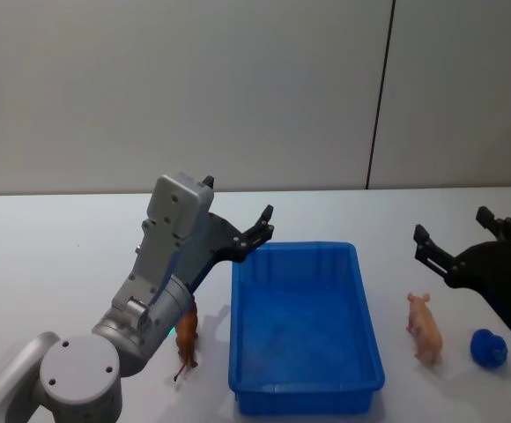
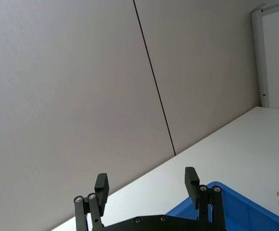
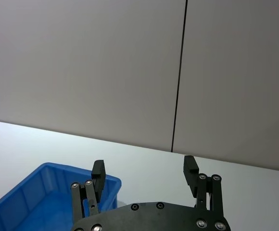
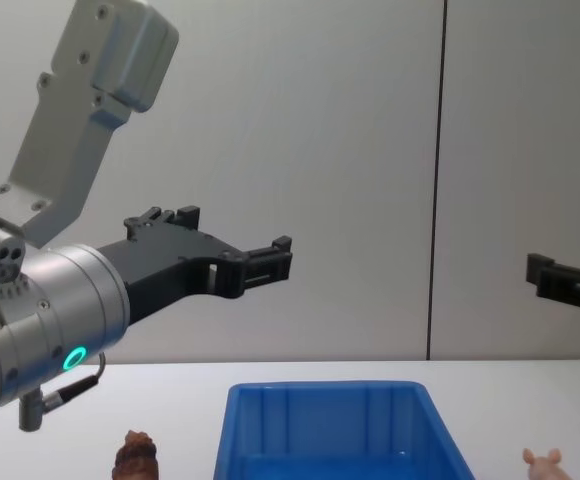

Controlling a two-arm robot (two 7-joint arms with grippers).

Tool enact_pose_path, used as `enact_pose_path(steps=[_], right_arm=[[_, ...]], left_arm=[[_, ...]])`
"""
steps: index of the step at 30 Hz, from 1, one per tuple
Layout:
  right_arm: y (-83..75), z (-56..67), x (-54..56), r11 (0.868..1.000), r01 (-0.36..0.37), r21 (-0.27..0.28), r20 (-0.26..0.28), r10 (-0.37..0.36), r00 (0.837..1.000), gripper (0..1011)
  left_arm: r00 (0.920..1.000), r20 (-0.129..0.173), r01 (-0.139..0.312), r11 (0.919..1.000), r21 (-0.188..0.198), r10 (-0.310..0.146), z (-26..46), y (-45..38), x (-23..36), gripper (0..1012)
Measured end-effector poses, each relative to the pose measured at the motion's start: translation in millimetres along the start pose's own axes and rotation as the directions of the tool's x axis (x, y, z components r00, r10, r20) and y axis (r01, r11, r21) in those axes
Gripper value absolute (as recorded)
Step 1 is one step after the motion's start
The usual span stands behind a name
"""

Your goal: Pick up the two dolls from the table and place them into the box.

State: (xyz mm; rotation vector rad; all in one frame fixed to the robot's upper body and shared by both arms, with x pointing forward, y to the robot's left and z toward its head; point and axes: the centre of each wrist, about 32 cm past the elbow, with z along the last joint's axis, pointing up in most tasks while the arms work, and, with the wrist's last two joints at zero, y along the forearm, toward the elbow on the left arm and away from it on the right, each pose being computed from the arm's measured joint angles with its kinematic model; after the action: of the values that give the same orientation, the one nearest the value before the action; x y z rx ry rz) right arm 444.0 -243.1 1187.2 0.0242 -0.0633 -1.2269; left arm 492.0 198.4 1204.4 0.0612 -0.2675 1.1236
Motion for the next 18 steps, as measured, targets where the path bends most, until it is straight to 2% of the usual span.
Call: enact_pose_path(steps=[11,18], right_arm=[[-9.4,-5.9,22.8,0.999,0.003,-0.053,-0.018,-0.004,1.0,1001],[-18.1,-10.8,41.0,0.992,0.002,-0.13,-0.019,-0.005,1.0,1001]], left_arm=[[1.0,0.0,0.0,1.0,0.0,0.0,0.0,0.0,0.0,1001],[1.0,0.0,0.0,1.0,0.0,0.0,0.0,0.0,0.0,1001]])
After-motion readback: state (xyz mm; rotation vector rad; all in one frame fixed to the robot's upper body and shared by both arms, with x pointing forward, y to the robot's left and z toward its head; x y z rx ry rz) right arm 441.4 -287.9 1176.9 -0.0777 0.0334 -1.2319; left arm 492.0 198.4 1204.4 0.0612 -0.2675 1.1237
